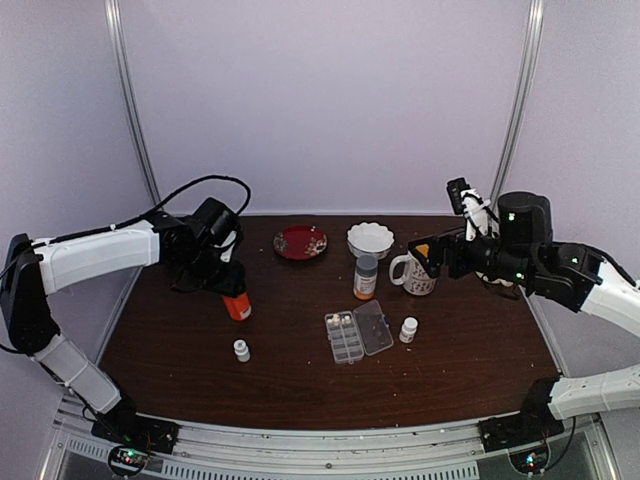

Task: Sort the pills into containers
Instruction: Pick up the pill bottle from the center of the board.

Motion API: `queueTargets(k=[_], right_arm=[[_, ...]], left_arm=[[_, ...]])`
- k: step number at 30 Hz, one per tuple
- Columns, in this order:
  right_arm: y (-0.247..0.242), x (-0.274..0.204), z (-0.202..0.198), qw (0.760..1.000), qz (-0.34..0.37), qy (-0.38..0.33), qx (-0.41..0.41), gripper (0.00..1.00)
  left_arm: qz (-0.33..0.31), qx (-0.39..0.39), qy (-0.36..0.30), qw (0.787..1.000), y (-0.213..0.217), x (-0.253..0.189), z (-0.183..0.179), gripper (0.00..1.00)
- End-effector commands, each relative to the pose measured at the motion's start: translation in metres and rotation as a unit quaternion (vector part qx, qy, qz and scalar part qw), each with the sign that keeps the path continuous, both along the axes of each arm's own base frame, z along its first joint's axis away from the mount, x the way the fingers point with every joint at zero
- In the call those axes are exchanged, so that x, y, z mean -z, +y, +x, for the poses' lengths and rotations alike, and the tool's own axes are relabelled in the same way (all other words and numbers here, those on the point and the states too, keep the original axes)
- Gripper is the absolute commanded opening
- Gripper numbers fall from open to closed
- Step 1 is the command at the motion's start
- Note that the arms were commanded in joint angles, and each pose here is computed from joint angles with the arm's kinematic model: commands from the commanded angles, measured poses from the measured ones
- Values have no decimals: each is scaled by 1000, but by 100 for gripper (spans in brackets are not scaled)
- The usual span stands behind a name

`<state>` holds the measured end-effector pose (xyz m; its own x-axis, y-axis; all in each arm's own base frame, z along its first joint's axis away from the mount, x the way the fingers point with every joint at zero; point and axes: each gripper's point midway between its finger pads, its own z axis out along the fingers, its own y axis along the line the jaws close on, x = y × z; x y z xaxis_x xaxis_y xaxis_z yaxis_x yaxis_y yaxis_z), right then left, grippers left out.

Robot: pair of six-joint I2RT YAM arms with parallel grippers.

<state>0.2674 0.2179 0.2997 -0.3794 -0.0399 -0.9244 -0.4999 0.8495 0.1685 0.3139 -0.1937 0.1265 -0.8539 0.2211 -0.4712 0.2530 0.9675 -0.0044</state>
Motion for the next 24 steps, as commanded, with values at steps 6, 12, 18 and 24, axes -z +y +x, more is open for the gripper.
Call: queueTargets(k=[6,12,18,24], right_arm=[[7,18,-17,999,31,28,-8,100],[20,12,-27,998,42,24,-37,100],[41,11,-32,997,31,31,-64,100],[62,8,-41,995,45,35,-85,100]], left_arm=[[-49,105,-66,991,-64,-60,-1,38],[-79,145,-63,984,-89,-65,-14,36],[-79,155,-54,983,-103,-57,-23,36],[-76,157,-57,983,-106,-57,-25,37]])
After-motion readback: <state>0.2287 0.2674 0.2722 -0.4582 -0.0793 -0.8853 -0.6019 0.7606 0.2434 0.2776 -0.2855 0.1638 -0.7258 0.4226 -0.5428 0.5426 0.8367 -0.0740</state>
